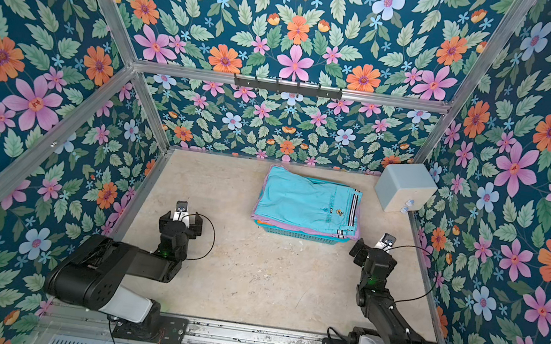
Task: Put the folded long pants in the basket
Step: Reset both arms
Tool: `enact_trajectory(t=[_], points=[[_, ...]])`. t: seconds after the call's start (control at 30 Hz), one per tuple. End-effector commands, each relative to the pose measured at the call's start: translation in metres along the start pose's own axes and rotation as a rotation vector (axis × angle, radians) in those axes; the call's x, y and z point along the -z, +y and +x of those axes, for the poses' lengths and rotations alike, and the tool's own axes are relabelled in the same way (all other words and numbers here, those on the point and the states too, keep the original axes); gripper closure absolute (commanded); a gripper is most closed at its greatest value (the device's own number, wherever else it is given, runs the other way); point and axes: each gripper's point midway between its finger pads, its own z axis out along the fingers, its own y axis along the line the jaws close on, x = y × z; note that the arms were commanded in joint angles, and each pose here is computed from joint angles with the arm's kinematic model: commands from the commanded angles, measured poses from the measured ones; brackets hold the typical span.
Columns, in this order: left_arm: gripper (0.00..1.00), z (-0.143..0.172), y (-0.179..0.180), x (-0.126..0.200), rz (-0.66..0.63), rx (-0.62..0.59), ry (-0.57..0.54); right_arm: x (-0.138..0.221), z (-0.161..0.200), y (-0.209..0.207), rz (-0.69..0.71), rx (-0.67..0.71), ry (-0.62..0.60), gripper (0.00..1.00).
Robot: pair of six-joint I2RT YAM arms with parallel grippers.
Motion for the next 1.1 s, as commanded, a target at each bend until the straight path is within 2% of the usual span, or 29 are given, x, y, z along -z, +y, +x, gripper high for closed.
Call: enact_trajectory(t=[0.0, 0.1, 0.13, 0.17, 0.23, 0.27, 0.3, 0.33, 0.4, 0.47, 1.07], points=[[0.07, -0.031, 0.01, 0.003, 0.05, 0.121, -0.154, -0.005, -0.043, 0.002, 0.017, -0.034, -0.16, 0.01], [0.05, -0.032, 0.003, -0.011, 0.095, 0.12, -0.176, -0.009, -0.033, 0.0, -0.047, -0.054, -0.262, 0.01], [0.05, -0.024, 0.002, -0.021, 0.112, 0.128, -0.094, -0.008, -0.037, -0.002, -0.047, -0.06, -0.322, 0.01], [0.07, -0.016, 0.002, -0.033, 0.137, 0.141, -0.028, -0.009, -0.031, -0.002, -0.05, -0.057, -0.295, 0.01], [0.06, -0.018, 0.006, -0.037, 0.182, 0.181, -0.041, -0.023, -0.023, -0.005, 0.004, -0.058, -0.153, 0.01], [0.01, -0.015, 0.005, -0.037, 0.182, 0.176, -0.023, -0.03, -0.03, 0.005, -0.032, -0.021, -0.169, 0.01], [0.01, -0.015, 0.005, -0.037, 0.182, 0.176, -0.026, -0.036, -0.031, 0.011, -0.049, 0.002, -0.169, 0.01], [0.0, -0.016, 0.005, -0.037, 0.181, 0.177, -0.034, -0.036, -0.021, 0.012, -0.044, 0.004, -0.094, 0.01], [0.01, -0.015, 0.005, -0.036, 0.183, 0.176, -0.028, -0.035, -0.03, 0.013, -0.054, 0.005, -0.163, 0.01], [0.01, -0.016, 0.005, -0.036, 0.184, 0.177, -0.033, -0.035, -0.022, 0.016, -0.065, 0.018, -0.098, 0.01], [0.0, -0.016, 0.005, -0.036, 0.182, 0.175, -0.03, -0.04, -0.021, 0.028, -0.106, 0.06, -0.085, 0.01]])
